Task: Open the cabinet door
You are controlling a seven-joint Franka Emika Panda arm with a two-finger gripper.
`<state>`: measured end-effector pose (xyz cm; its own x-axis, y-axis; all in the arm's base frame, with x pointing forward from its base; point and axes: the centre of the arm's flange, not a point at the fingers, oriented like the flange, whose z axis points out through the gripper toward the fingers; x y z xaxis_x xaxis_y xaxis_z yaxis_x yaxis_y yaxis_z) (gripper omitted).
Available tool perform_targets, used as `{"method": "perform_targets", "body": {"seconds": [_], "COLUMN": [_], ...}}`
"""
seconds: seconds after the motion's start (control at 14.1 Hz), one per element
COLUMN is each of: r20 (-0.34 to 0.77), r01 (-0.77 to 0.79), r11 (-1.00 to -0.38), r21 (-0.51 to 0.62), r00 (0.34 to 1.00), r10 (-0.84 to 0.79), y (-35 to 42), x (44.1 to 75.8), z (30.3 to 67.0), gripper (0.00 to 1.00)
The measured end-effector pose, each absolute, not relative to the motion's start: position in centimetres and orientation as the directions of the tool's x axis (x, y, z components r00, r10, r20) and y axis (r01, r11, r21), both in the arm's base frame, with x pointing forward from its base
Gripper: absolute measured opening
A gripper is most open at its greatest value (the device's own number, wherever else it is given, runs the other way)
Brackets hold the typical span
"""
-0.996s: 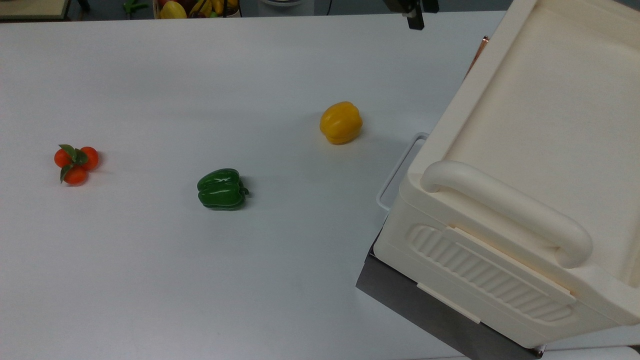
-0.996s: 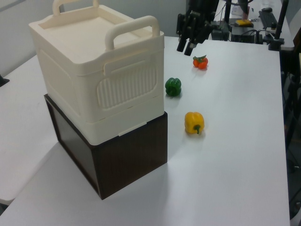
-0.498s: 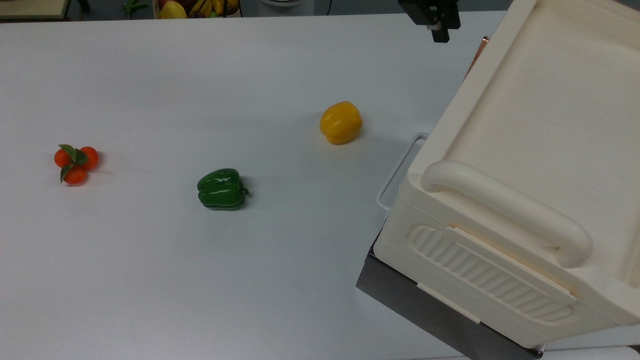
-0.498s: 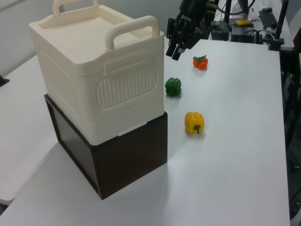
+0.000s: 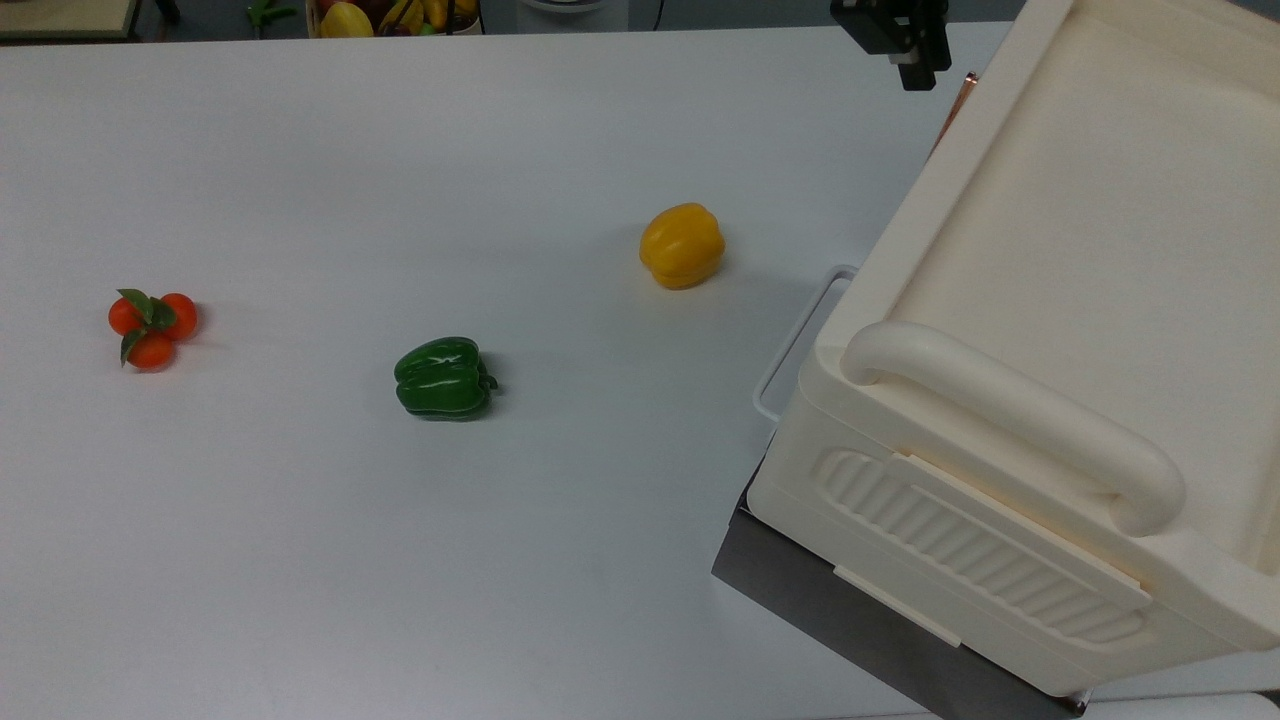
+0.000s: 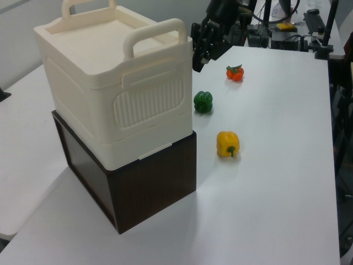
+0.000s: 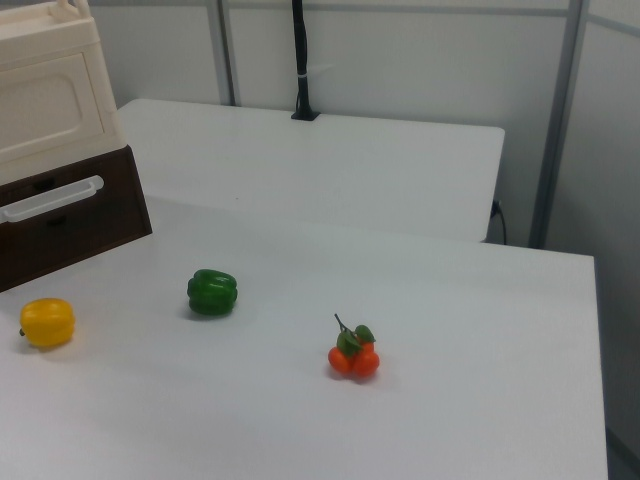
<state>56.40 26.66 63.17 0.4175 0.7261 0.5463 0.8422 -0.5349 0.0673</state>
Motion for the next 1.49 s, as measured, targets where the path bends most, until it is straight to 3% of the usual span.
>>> {"method": "perform_targets", "body": {"seconds": [1.14, 1.49], "r20": [0.59, 0.589], "r01": [0.839, 0.838], "r11": [-0.536, -0.536], "r21": [0.095, 0.102], "r00": [0.386, 0.383], "r10": [0.709, 0.711], "y": [28.2, 28.1], "x": [56.9, 56.9], "z": [62.4, 62.4], "gripper": [0.23, 0.14]}}
